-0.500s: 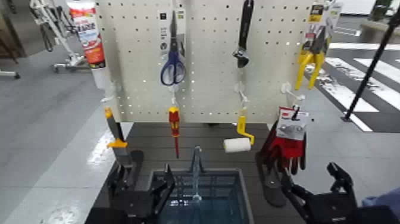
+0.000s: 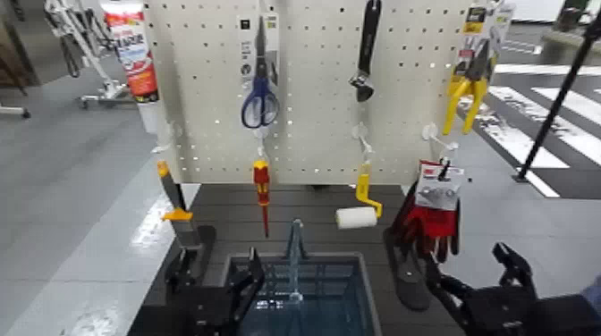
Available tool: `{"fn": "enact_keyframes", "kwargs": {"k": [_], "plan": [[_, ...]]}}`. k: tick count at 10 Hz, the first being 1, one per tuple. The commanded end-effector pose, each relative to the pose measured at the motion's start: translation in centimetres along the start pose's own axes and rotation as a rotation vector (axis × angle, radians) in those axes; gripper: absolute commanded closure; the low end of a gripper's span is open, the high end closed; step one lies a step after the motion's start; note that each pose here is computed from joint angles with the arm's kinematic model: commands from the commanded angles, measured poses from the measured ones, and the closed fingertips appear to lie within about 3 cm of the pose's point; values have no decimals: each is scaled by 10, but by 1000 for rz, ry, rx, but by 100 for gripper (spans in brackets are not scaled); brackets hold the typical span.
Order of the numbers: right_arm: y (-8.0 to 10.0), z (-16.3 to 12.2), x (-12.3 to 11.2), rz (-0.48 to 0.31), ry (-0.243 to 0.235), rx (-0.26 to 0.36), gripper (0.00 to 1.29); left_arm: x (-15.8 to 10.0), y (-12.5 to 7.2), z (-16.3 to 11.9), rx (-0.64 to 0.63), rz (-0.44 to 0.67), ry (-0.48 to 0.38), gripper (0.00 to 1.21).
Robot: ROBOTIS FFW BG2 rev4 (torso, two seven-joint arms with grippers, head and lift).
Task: Put the red colored gloves into the crate.
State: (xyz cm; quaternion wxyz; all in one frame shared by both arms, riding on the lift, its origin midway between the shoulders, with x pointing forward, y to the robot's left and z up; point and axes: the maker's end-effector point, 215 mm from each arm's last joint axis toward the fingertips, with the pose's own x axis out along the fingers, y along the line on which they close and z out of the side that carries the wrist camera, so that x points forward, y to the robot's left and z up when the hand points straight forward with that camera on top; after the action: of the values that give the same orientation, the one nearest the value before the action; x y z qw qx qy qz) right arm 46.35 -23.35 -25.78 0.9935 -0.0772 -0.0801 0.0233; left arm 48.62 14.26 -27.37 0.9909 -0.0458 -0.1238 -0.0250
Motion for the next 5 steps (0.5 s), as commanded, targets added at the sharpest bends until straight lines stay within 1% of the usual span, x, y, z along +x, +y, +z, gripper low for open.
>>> {"fn": "enact_keyframes", "kwargs": {"k": [1,2,3,4,5], "plan": [[-12,-1,3,-11,12,-7,22,0,-1,0,0,-3,0,12],[-17,-4,6,-13,26,0,22,0,-2,0,-2,-3,0,12],[-21,-6,11,5,52,-3,21,0,-3,0,-1,-6,0,12],[-25,-11,19,37,99,-18,20,0,-3,-1,-2,-5,2,12],[-30,-9,27,58,114,-42,18,0,-3,-1,-2,-8,2,12]]}}
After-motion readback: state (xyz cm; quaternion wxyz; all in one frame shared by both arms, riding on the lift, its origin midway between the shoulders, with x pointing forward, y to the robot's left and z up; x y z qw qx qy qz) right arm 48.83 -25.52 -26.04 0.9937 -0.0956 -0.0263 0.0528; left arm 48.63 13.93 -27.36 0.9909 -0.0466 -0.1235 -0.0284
